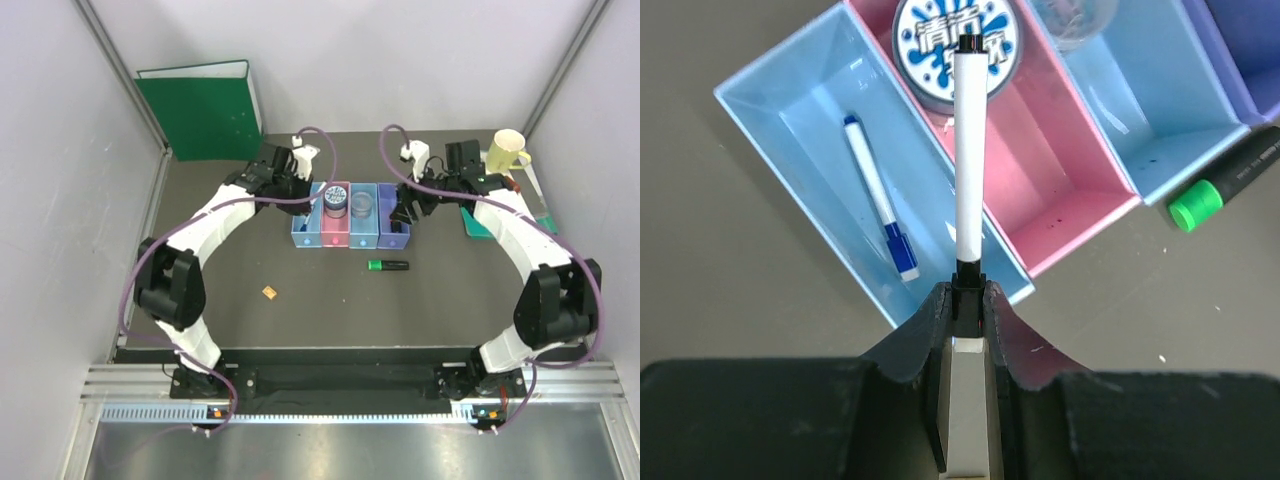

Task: Sort the stationery into containers
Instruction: Place the pen in the storage box.

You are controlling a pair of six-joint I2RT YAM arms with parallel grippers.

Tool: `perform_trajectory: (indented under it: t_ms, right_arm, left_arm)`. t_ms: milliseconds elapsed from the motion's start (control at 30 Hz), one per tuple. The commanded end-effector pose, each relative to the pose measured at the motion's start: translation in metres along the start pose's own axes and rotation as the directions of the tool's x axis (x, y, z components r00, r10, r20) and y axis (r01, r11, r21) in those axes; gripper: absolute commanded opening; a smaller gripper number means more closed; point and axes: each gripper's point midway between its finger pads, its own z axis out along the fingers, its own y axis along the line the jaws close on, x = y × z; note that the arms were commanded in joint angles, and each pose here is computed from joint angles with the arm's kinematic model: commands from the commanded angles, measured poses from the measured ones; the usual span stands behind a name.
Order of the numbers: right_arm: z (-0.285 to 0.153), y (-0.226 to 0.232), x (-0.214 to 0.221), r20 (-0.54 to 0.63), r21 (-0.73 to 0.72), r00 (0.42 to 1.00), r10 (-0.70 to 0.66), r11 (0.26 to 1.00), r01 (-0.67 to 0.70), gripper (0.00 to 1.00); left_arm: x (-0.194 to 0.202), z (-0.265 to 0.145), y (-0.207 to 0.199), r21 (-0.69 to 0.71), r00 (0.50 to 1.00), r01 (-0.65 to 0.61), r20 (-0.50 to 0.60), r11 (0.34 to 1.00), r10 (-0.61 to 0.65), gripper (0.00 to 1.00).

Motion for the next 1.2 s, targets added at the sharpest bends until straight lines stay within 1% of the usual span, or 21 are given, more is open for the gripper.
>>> perform_trajectory:
  t_ms: [0, 33, 67, 133, 167, 267, 333, 500, 567, 600, 633, 667, 700, 767, 833, 933, 1000, 1133, 1167]
  right_arm:
    - [-0.024, 0.032, -0.004, -0.028, -0.037, 0.976, -0.216, 0.976, 0.215, 0.75]
    - [-0.03, 0.041, 0.004, -0.048, -0.051, 0.97, -0.237, 0.971, 0.234, 0.74]
    - [-0.029, 0.047, 0.009, -0.065, -0.065, 0.951, -0.303, 0.952, 0.299, 0.73]
    - [-0.034, 0.058, 0.023, -0.099, -0.085, 0.931, -0.35, 0.936, 0.342, 0.72]
    - [-0.035, 0.061, 0.027, -0.113, -0.096, 0.91, -0.398, 0.916, 0.389, 0.71]
    - [-0.039, 0.07, 0.041, -0.143, -0.126, 0.888, -0.436, 0.898, 0.421, 0.69]
    - [-0.041, 0.073, 0.045, -0.152, -0.141, 0.886, -0.438, 0.897, 0.419, 0.67]
    - [-0.038, 0.084, 0.057, -0.164, -0.184, 0.886, -0.434, 0.896, 0.405, 0.66]
    - [-0.034, 0.088, 0.064, -0.176, -0.205, 0.873, -0.455, 0.884, 0.42, 0.65]
    - [-0.032, 0.09, 0.074, -0.195, -0.222, 0.867, -0.46, 0.881, 0.417, 0.64]
    - [-0.028, 0.091, 0.081, -0.208, -0.236, 0.858, -0.469, 0.876, 0.421, 0.64]
    - [-0.025, 0.092, 0.086, -0.218, -0.25, 0.838, -0.5, 0.859, 0.447, 0.63]
    - [-0.022, 0.093, 0.097, -0.238, -0.267, 0.829, -0.507, 0.854, 0.446, 0.63]
    - [-0.014, 0.092, 0.107, -0.261, -0.288, 0.802, -0.537, 0.836, 0.467, 0.63]
    - [-0.005, 0.089, 0.117, -0.28, -0.3, 0.795, -0.539, 0.835, 0.461, 0.62]
    - [0.007, 0.086, 0.124, -0.295, -0.317, 0.777, -0.556, 0.824, 0.47, 0.62]
    - [0.015, 0.08, 0.12, -0.291, -0.306, 0.771, -0.566, 0.819, 0.486, 0.62]
    - [0.032, 0.074, 0.122, -0.313, -0.33, 0.757, -0.574, 0.813, 0.481, 0.61]
    - [0.035, 0.072, 0.116, -0.307, -0.33, 0.755, -0.58, 0.808, 0.487, 0.61]
  left_arm:
    - [0.001, 0.022, 0.005, 0.018, 0.991, 0.136, -0.006, 0.991, -0.136, 0.0]
    - [0.003, 0.026, 0.005, 0.023, 0.989, 0.15, -0.014, 0.988, -0.15, 0.0]
    - [0.007, 0.033, 0.008, 0.025, 0.985, 0.169, -0.031, 0.985, -0.168, 0.0]
    - [0.011, 0.041, 0.014, 0.037, 0.975, 0.219, -0.048, 0.975, -0.217, 0.0]
    - [0.011, 0.043, 0.018, 0.035, 0.968, 0.25, -0.051, 0.968, -0.248, 0.0]
    - [0.022, 0.054, 0.026, 0.034, 0.954, 0.293, -0.078, 0.956, -0.289, 0.0]
    - [0.026, 0.061, 0.032, 0.023, 0.949, 0.306, -0.086, 0.952, -0.303, 0.0]
    - [0.022, 0.069, 0.034, 0.036, 0.938, 0.34, -0.081, 0.94, -0.337, 0.0]
    - [0.02, 0.072, 0.034, 0.045, 0.937, 0.343, -0.083, 0.938, -0.338, 0.01]
    - [0.018, 0.072, 0.033, 0.053, 0.938, 0.343, -0.08, 0.938, -0.338, 0.14]
    - [0.018, 0.072, 0.032, 0.058, 0.938, 0.341, -0.079, 0.938, -0.336, 0.2]
    - [0.015, 0.071, 0.032, 0.064, 0.94, 0.337, -0.076, 0.939, -0.332, 0.25]
    - [0.014, 0.071, 0.031, 0.069, 0.941, 0.336, -0.074, 0.939, -0.331, 0.36]
    - [0.01, 0.068, 0.027, 0.089, 0.943, 0.332, -0.068, 0.939, -0.326, 0.43]
    - [0.006, 0.066, 0.025, 0.105, 0.944, 0.33, -0.059, 0.938, -0.325, 0.45]
    - [0.0, 0.062, 0.019, 0.138, 0.944, 0.33, -0.055, 0.934, -0.325, 0.46]
    - [-0.005, 0.058, 0.015, 0.16, 0.946, 0.326, -0.05, 0.932, -0.322, 0.46]
    - [-0.023, 0.037, 0.001, 0.226, 0.959, 0.278, -0.015, 0.934, -0.282, 0.45]
    - [-0.027, 0.032, -0.002, 0.242, 0.965, 0.256, -0.006, 0.936, -0.262, 0.45]
